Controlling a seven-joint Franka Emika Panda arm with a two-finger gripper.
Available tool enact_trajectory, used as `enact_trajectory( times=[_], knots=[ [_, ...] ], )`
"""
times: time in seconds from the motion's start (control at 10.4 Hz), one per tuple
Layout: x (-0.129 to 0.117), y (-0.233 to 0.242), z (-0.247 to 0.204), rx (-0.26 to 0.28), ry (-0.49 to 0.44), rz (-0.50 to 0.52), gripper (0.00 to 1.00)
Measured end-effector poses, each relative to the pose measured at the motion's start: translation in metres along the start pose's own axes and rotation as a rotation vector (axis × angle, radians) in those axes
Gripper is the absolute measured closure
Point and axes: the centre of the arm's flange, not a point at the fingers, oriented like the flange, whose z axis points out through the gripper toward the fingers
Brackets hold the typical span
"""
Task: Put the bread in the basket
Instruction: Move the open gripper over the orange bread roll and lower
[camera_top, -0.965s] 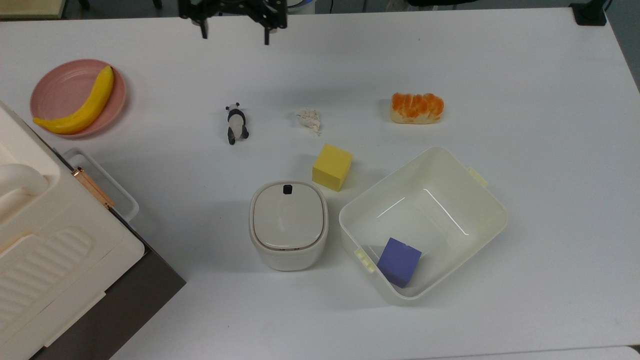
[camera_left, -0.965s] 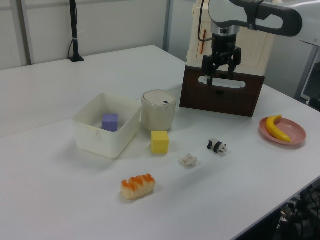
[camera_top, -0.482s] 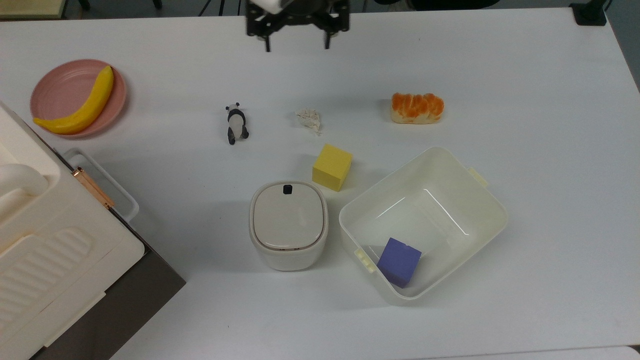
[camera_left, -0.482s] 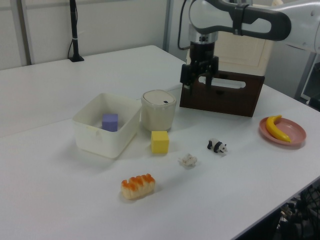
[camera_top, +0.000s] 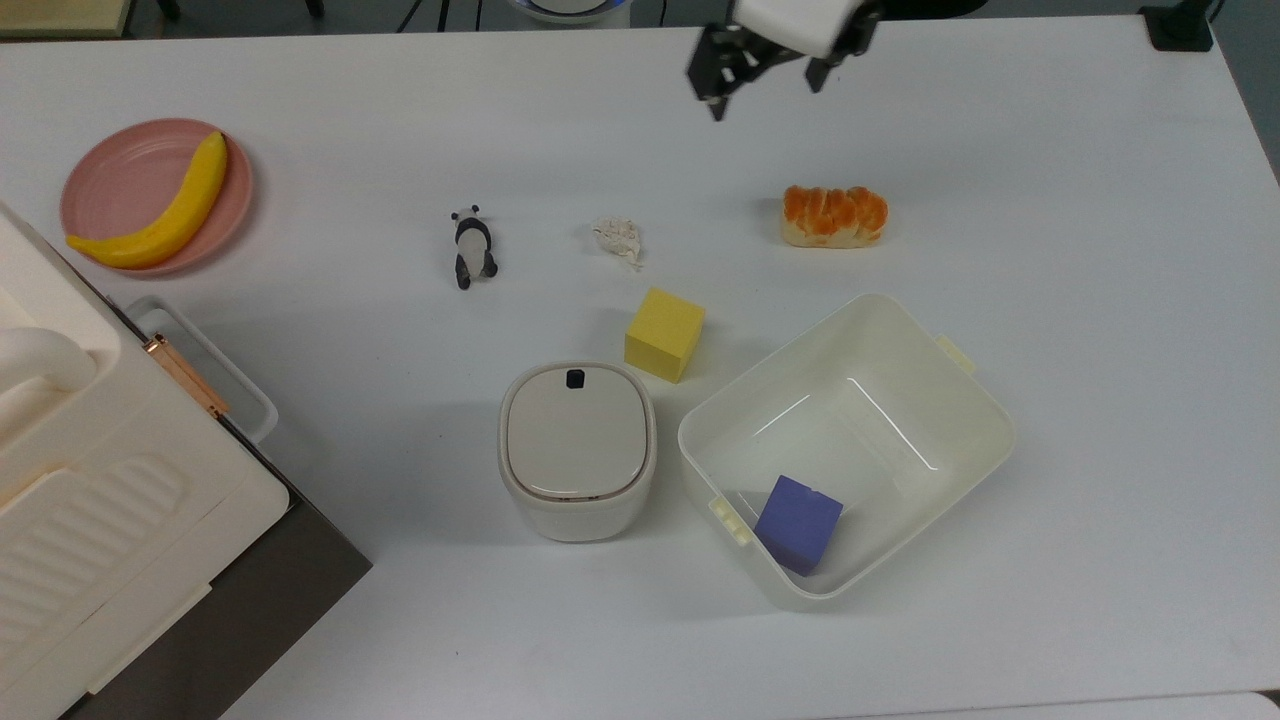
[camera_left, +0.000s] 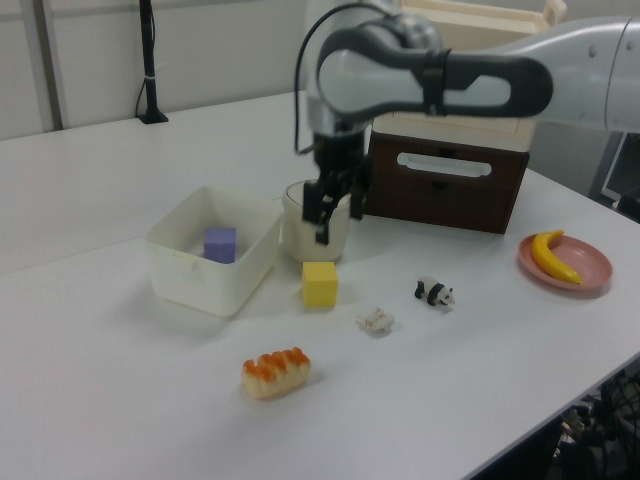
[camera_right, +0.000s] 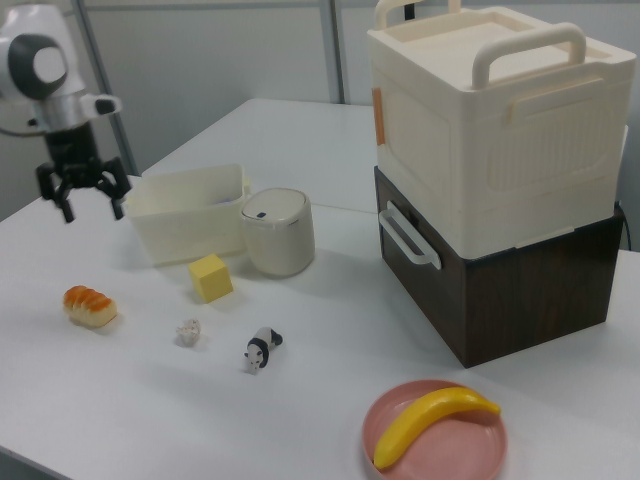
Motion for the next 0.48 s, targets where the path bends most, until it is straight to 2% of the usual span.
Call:
enact_trajectory(
  times=[0.29, 0.48],
  knots=[
    [0.003, -0.077, 0.045, -0.024, -0.029, -0.155, 0.0],
    [0.01, -0.113, 0.091, -0.058, -0.082, -0.304, 0.0]
  ],
)
